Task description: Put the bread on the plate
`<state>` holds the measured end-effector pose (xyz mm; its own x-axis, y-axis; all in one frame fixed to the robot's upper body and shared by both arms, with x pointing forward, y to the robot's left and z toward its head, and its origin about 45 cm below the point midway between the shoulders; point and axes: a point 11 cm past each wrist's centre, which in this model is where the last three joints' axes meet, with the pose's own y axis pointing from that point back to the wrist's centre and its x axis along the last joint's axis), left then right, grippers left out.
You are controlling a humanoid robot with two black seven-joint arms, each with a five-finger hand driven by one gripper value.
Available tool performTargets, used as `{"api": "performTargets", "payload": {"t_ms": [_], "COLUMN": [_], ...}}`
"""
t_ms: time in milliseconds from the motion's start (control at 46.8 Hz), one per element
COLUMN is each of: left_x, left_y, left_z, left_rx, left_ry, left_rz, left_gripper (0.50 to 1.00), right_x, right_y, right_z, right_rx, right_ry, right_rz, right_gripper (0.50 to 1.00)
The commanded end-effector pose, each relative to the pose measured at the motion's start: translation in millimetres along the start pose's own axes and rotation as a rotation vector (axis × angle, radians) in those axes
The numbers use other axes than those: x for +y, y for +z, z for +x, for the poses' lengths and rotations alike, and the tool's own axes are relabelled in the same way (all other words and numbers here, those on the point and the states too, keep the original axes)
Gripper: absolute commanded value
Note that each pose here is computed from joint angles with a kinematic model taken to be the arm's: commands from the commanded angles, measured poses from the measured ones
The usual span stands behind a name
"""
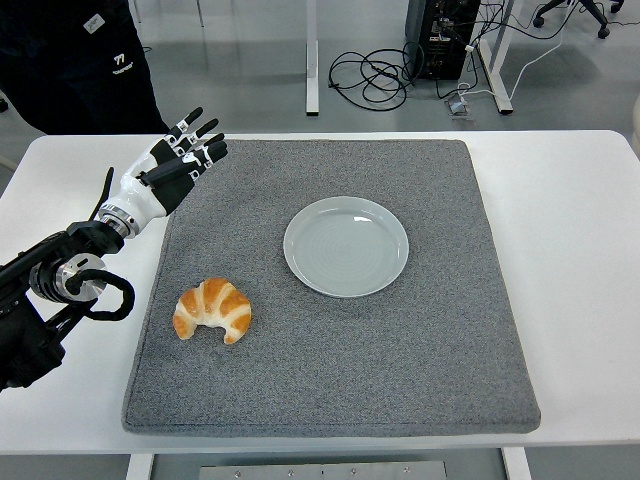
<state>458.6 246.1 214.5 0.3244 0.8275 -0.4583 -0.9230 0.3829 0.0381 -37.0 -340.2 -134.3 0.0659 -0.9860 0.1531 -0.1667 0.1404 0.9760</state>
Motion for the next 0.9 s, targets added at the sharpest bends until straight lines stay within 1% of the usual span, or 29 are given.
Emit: {"api": "performTargets", "payload": {"t_ms": [0,427,577,876], "left_x": [0.0,2.5,-2.0,-1.5], "left_y": [0.0,-3.9,-10.4,-10.1], "left_z": [0.0,2.2,-8.2,-6.4], "left_rx": [-0.001,0.023,0.047,0.042], "left_ry": [0.0,0.01,-0.003,0.004], "left_rz": [0.0,-0.011,-0.022,-0.02], "left_gripper": [0.968,0.968,0.968,0.968], "right_x": [0.0,0.0,0.0,0.0], "right_y": [-0.1,-0.1,-0.1,-0.1], "right_z": [0.0,-0.5,0.0,-0.5], "right_rx": [-0.001,-0.001,-0.001,-0.001], "right_ry": [0.0,-0.001,0.0,-0.001], "right_rz": [0.0,0.0,0.0,0.0], "right_gripper": [1.0,1.0,1.0,1.0]}}
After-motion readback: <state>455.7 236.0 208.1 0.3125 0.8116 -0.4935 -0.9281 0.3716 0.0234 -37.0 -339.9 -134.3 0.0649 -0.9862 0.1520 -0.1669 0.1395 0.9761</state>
